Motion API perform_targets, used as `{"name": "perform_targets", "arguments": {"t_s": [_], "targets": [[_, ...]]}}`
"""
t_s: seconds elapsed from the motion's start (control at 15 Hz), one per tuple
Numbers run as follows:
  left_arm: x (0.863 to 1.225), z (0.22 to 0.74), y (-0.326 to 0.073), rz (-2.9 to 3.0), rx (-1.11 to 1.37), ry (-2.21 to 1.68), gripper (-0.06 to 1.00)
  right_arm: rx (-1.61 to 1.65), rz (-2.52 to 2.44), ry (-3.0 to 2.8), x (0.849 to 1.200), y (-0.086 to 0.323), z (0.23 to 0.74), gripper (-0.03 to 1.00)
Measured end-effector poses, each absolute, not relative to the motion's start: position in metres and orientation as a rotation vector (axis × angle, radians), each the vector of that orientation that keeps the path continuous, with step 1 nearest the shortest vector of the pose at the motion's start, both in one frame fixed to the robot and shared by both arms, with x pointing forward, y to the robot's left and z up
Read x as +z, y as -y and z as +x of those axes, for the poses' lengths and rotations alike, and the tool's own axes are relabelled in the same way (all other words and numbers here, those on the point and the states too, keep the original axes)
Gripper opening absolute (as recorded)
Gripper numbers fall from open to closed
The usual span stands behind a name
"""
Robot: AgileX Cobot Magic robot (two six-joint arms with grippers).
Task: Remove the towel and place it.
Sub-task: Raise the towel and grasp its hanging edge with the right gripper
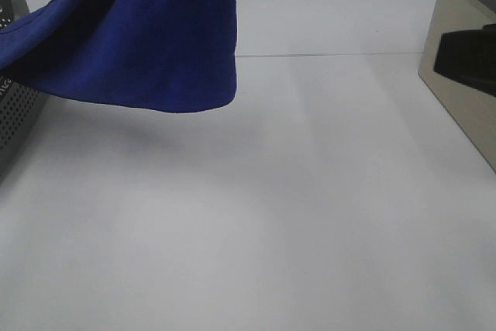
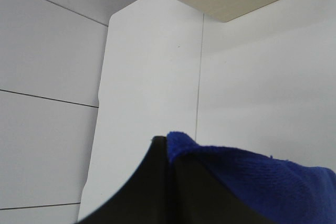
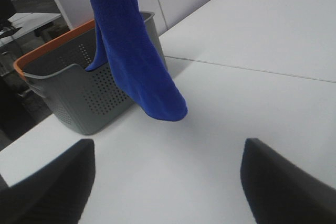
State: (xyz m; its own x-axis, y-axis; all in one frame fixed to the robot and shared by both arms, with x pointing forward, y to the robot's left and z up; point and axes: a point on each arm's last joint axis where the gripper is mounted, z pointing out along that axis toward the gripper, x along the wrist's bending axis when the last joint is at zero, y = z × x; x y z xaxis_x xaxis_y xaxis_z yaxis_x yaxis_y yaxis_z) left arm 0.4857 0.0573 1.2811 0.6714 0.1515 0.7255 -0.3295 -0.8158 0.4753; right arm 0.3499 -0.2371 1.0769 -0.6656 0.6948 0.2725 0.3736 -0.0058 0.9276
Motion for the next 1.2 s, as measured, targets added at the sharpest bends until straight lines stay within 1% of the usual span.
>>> {"name": "perform_targets", "arguments": {"t_s": [0.27, 0.33, 0.53, 0.67, 0.87, 1.2], "targets": [[1.277, 0.487, -0.053, 2.292, 1.026, 0.139, 0.0, 1.893, 1.031, -2.059, 1.06, 0.232, 0.397, 0.75], [1.273, 0.49, -0.049, 2.301, 1.019, 0.143, 0.0, 1.963, 0.999, -2.07, 1.046, 0.225, 0.418, 0.75], [1.266, 0.495, -0.043, 2.319, 1.002, 0.146, 0.0, 1.831, 0.946, -2.305, 1.007, 0.193, 0.437, 0.75], [1.265, 0.495, -0.042, 2.318, 0.99, 0.146, 0.0, 1.733, 0.954, -2.384, 0.994, 0.179, 0.45, 0.75], [1.265, 0.495, -0.042, 2.312, 0.988, 0.146, 0.0, 1.687, 0.901, -2.463, 0.985, 0.155, 0.474, 0.75], [1.265, 0.495, -0.042, 2.312, 0.988, 0.146, 0.0, 1.699, 0.861, -2.459, 0.982, 0.14, 0.512, 0.75]]}}
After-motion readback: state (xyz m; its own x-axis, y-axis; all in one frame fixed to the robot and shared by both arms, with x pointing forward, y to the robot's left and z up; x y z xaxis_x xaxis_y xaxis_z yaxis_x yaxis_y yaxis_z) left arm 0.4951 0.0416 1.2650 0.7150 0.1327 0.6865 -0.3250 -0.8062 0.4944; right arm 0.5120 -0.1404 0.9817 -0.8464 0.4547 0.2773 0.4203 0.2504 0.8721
